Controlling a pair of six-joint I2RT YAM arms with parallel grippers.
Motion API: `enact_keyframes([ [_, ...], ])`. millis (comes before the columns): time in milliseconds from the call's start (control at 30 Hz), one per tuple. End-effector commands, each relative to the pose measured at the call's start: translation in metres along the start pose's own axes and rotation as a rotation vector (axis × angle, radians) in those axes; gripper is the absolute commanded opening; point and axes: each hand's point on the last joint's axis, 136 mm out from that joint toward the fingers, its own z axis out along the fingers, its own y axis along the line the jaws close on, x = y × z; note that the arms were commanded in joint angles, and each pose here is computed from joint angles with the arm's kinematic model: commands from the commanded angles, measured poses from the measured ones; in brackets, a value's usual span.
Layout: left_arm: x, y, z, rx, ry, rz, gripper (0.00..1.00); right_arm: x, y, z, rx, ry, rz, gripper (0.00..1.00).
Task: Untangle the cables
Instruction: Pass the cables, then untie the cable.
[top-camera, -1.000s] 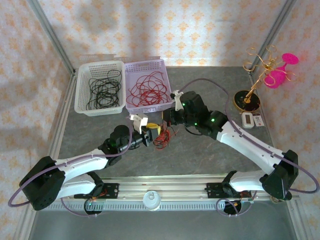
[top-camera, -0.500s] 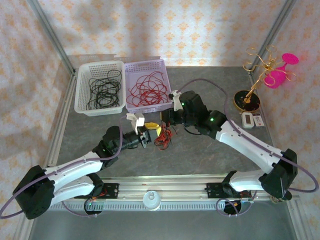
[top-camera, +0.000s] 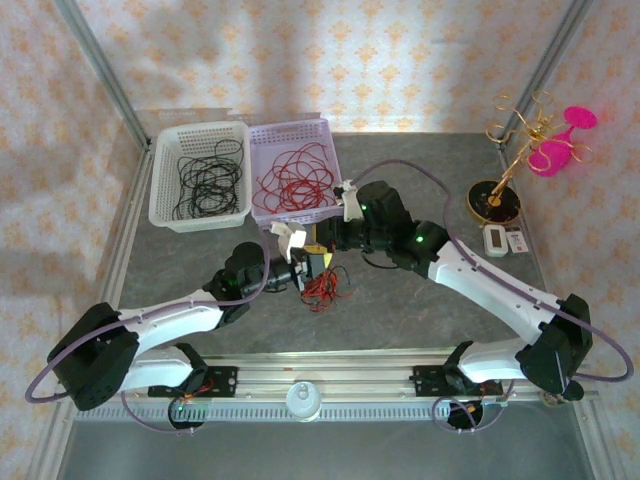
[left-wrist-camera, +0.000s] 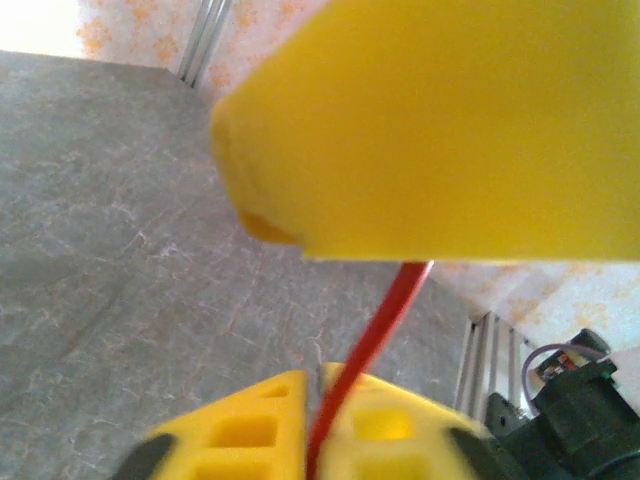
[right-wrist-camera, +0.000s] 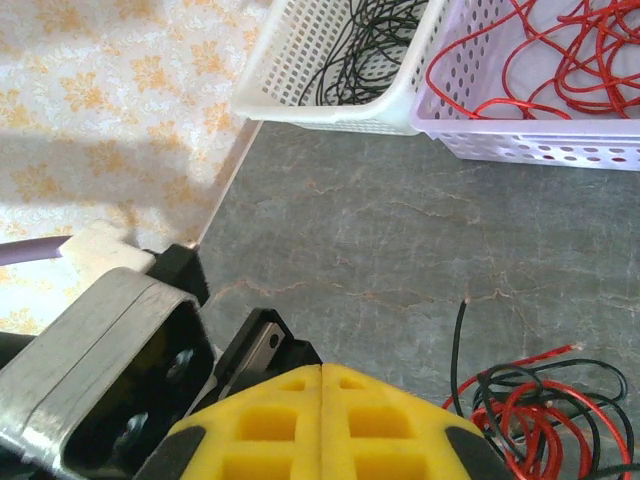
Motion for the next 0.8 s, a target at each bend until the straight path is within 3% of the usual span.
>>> enact_keyframes([
  [0,-0.021,-0.014,0.001,0.044,-0.074,0.044,0.0,-0.012,0.014,-0.01,-0.048,-0.055,-0.009,0.03],
  [100,-0.024,-0.015,-0.005,0.043,-0.108,0.038,0.0,-0.019,0.014,-0.013,-0.037,-0.087,-0.017,0.04],
  [133,-0.027,-0.016,-0.006,0.042,-0.119,0.034,0.0,-0.021,0.012,-0.013,-0.026,-0.098,-0.02,0.09],
  [200,-0.033,-0.014,-0.008,0.021,-0.134,0.03,0.0,-0.025,0.008,-0.016,0.006,-0.124,-0.027,0.36],
  [300,-0.042,-0.007,-0.015,-0.05,-0.166,0.029,0.0,-0.036,-0.014,-0.033,0.097,-0.187,-0.029,0.48],
  [400,-0.05,-0.006,-0.021,-0.078,-0.182,0.038,0.0,-0.045,-0.046,-0.064,0.136,-0.296,0.01,0.51],
  [500,-0.057,-0.014,-0.022,-0.062,-0.178,0.037,0.0,-0.032,-0.059,-0.074,0.067,-0.341,-0.035,0.52],
  [633,-0.073,-0.028,-0.024,-0.029,-0.2,0.029,0.0,0.012,-0.031,-0.058,-0.194,-0.306,-0.26,0.54],
  [767,-0.087,-0.037,-0.023,-0.017,-0.196,0.02,0.0,0.029,0.013,-0.049,-0.358,-0.359,-0.449,0.56],
])
